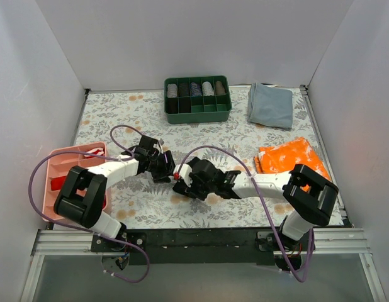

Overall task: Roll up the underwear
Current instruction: Roll the underwear to the center of the board.

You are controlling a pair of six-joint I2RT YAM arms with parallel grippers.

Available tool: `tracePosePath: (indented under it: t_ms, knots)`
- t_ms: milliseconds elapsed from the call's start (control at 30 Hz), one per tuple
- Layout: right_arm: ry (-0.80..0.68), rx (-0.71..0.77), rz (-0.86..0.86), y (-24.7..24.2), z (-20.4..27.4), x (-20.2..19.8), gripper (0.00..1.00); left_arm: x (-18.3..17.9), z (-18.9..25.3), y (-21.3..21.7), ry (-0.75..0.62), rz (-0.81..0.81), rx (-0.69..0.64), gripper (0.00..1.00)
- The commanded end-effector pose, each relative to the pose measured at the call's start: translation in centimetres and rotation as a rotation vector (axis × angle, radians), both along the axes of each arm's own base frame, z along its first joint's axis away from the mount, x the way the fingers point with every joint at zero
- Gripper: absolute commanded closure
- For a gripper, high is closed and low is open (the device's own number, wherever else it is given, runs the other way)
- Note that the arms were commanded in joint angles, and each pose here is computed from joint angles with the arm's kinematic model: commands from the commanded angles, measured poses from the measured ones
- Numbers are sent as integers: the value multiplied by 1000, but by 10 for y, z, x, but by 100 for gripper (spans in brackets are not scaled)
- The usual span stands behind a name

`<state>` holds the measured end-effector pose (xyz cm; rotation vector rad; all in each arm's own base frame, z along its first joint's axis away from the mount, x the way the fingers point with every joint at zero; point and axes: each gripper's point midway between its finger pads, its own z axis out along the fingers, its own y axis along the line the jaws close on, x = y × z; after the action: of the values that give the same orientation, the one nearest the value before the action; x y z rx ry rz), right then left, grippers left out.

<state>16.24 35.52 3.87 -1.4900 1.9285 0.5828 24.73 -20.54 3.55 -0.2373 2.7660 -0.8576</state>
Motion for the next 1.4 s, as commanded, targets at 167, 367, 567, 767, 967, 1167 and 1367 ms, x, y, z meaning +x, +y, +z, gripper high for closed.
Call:
tracePosePath:
  t_ms: [167, 367, 567, 767, 967, 1167, 1367]
  knots:
    - [326, 141, 39, 0, 3, -29, 99, 10, 30, 18, -175, 95, 18, 37]
    - [470, 226, 56, 1, 17, -29, 99, 6, 45, 15, -259, 102, -55, 28]
    - [614, 276, 72, -4, 17, -29, 99, -5, 39, 8, -240, 71, -108, 28]
    - [717, 294, -21, -14, 6, -17, 99, -13, 33, 6, -226, 60, -139, 28]
    - [821, 296, -109, -24, -9, -7, 99, -16, 36, 2, -249, 42, -175, 28]
    - [877, 281, -153, -24, -17, 4, 99, -21, 32, -1, -261, 24, -209, 28]
    - [958, 249, -229, -29, -27, 14, 99, -24, 35, -1, -305, 13, -234, 27]
